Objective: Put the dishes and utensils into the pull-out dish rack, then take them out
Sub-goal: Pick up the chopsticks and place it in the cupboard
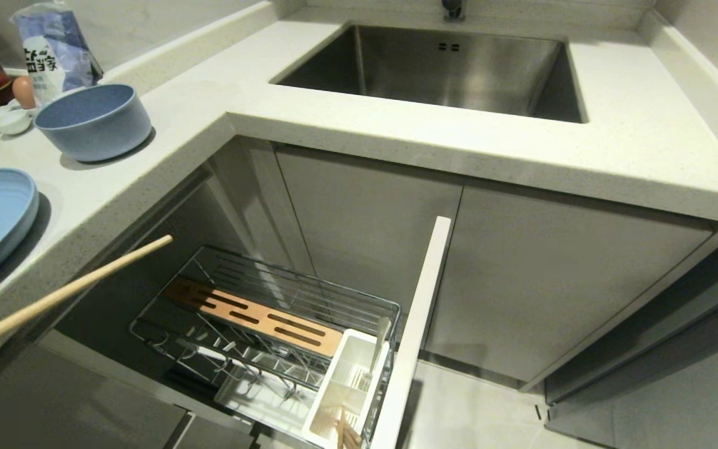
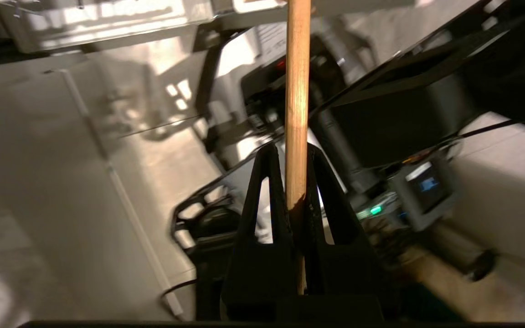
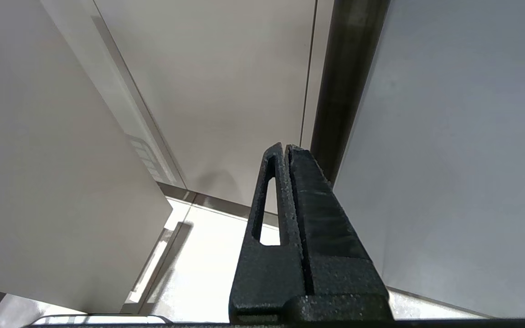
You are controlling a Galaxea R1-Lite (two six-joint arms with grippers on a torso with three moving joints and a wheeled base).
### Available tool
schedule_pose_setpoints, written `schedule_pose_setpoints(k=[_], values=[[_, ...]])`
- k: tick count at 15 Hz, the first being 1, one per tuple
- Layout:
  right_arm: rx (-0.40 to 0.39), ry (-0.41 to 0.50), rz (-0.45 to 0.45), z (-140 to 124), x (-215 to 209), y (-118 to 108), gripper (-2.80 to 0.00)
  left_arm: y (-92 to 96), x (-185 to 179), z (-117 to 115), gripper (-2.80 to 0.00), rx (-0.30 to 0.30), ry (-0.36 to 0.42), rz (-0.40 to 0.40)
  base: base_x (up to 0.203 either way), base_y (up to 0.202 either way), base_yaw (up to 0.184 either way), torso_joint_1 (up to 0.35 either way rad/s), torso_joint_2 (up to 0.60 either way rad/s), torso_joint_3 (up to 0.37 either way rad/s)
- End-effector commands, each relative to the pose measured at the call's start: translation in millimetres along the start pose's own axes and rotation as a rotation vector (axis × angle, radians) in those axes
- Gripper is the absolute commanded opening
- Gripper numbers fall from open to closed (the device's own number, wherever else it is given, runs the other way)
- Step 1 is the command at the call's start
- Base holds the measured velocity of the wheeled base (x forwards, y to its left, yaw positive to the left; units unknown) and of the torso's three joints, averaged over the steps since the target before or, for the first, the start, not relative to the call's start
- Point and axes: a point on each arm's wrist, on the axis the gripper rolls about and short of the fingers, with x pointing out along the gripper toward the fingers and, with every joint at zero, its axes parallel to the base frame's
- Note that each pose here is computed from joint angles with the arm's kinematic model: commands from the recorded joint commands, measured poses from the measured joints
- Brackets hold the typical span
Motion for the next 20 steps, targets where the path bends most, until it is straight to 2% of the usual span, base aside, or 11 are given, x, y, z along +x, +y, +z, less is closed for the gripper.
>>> schedule_pose_setpoints(k=[1,2,3,4,6,8,12,15,17,20], values=[[0.000,0.025,0.000,-7.3,1.5,-0.2,-2.80,2.4,8.3,1.7,-2.80,0.035,0.054,0.022,0.000,0.000,0.000,0.000,0.00,0.000],[-0.001,0.025,0.000,-7.3,1.5,-0.2,-2.80,4.2,11.7,1.5,-2.80,0.056,0.079,0.066,0.000,0.000,0.000,0.000,0.00,0.000],[0.000,0.025,0.000,-7.3,1.5,-0.2,-2.80,6.6,17.5,0.8,-2.80,0.101,0.120,0.110,0.000,0.000,0.000,0.000,0.00,0.000],[0.000,0.025,0.000,-7.3,1.5,-0.2,-2.80,7.8,21.1,1.8,-2.80,0.125,0.143,0.119,0.000,0.000,0.000,0.000,0.00,0.000],[0.000,0.025,0.000,-7.3,1.5,-0.2,-2.80,9.1,26.9,5.4,-2.80,0.134,0.169,0.109,0.000,0.000,0.000,0.000,0.00,0.000],[0.001,0.025,0.000,-7.3,1.5,-0.2,-2.80,8.9,34.1,4.8,-2.80,0.196,0.207,0.073,0.000,0.000,0.000,0.000,0.00,0.000],[0.001,0.025,0.000,-7.3,1.5,-0.2,-2.80,10.2,58.0,7.8,-2.80,0.251,0.338,0.070,0.000,0.000,0.000,0.000,0.00,0.000],[-0.001,0.025,0.000,-7.3,1.5,-0.2,-2.80,4.4,84.8,4.3,-2.80,0.320,0.490,0.054,0.000,0.000,0.000,0.000,0.00,0.000],[-0.001,0.025,0.000,-7.3,1.5,-0.2,-2.80,-0.3,104.1,4.6,-2.80,0.296,0.588,0.082,0.000,0.000,0.000,0.000,0.00,0.000],[0.000,0.025,0.000,-7.3,1.5,-0.2,-2.80,-10.1,128.8,9.7,-2.80,0.261,0.619,0.169,0.000,0.000,0.000,0.000,0.00,0.000]])
